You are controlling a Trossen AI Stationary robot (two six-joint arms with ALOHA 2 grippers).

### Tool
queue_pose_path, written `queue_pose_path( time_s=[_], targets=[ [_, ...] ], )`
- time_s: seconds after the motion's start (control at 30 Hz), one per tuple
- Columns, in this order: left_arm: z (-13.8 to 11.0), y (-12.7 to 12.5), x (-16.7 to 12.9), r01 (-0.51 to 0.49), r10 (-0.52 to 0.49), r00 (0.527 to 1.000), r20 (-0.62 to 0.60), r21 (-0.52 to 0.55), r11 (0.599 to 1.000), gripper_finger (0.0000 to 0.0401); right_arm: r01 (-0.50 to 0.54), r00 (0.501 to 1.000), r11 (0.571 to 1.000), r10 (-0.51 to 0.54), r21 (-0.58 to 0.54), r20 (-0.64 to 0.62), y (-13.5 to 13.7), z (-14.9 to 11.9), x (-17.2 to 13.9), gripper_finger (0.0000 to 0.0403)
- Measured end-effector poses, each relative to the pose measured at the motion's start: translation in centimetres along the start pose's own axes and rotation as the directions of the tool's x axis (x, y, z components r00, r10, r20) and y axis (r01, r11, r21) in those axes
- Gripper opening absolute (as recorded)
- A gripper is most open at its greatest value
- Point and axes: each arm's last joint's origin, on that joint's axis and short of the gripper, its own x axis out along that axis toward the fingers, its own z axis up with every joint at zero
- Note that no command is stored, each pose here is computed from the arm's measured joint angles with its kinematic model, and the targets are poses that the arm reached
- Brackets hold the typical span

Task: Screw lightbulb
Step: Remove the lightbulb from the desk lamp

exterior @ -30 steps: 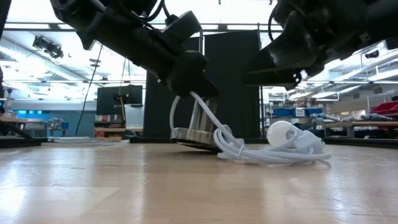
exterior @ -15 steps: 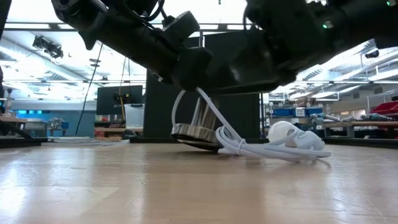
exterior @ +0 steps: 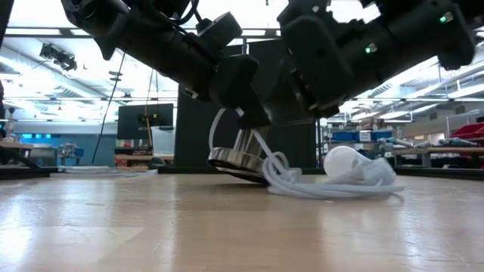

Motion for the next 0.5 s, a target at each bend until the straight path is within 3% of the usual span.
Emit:
queue_pose_path(
  time_s=[0.07, 0.5],
  targets=[
    [0.0, -0.1, -0.1, 0.002, -0.002, 1.000, -0.001, -0.002, 1.000, 0.0264, -0.024, 1.000, 1.000, 0.023, -0.004, -0.020, -0.2, -0.1, 0.2, 0.0013],
    [0.9, 0.1, -0.4, 0.029, -0.025, 0.999, 0.039, -0.108, 0.994, 0.0264, -0.043, 0.989, 0.999, 0.045, 0.020, -0.143, -1.1, -1.1, 0.6, 0.0003]
  ],
)
